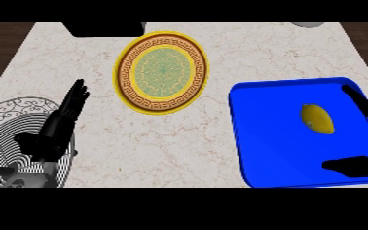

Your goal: Pick the lemon from the tray and place it in the plate

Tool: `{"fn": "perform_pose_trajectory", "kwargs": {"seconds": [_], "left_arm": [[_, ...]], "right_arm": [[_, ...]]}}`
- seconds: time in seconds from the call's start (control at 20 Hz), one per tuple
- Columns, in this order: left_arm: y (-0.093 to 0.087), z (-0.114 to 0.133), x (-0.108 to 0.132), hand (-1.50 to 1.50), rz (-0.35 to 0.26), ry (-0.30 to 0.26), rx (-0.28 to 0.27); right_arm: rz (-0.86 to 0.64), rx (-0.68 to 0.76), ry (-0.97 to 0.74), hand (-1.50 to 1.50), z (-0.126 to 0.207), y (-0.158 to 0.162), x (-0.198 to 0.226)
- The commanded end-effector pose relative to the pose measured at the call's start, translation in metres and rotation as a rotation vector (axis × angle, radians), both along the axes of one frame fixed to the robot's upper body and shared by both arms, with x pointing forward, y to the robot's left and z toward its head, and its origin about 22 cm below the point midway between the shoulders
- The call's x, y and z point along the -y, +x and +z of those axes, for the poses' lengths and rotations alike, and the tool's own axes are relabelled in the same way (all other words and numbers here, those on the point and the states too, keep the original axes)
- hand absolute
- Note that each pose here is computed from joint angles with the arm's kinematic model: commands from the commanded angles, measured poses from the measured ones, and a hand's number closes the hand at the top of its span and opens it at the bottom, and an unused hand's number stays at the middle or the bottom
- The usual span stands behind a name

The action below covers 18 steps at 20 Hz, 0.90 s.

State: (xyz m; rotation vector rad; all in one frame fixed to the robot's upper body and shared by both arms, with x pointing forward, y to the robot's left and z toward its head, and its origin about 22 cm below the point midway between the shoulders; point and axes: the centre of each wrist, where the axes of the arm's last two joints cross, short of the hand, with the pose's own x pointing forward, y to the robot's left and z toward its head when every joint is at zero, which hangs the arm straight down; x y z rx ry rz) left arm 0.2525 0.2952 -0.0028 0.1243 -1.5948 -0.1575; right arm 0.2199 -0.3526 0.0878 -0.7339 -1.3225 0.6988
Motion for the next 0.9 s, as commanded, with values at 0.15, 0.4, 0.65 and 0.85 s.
{"fn": "perform_pose_trajectory", "kwargs": {"seconds": [0.15, 0.4, 0.65, 0.85], "left_arm": [[0.006, -0.01, -0.004, 0.0, 0.027, 0.008, -0.072], [-0.002, -0.024, -0.003, 0.0, 0.025, 0.022, -0.064], [-0.003, -0.021, 0.004, 0.0, 0.019, 0.012, -0.07], [-0.008, -0.04, 0.007, 0.0, 0.038, 0.008, -0.077]], "right_arm": [[-0.052, -0.172, -0.07, -1.5, 0.002, 0.018, -0.018], [-0.073, -0.236, -0.118, -1.5, -0.004, 0.02, 0.009], [-0.067, -0.305, -0.171, -1.5, -0.025, 0.03, 0.003], [-0.065, -0.316, -0.165, -1.5, -0.02, 0.026, 0.003]]}}
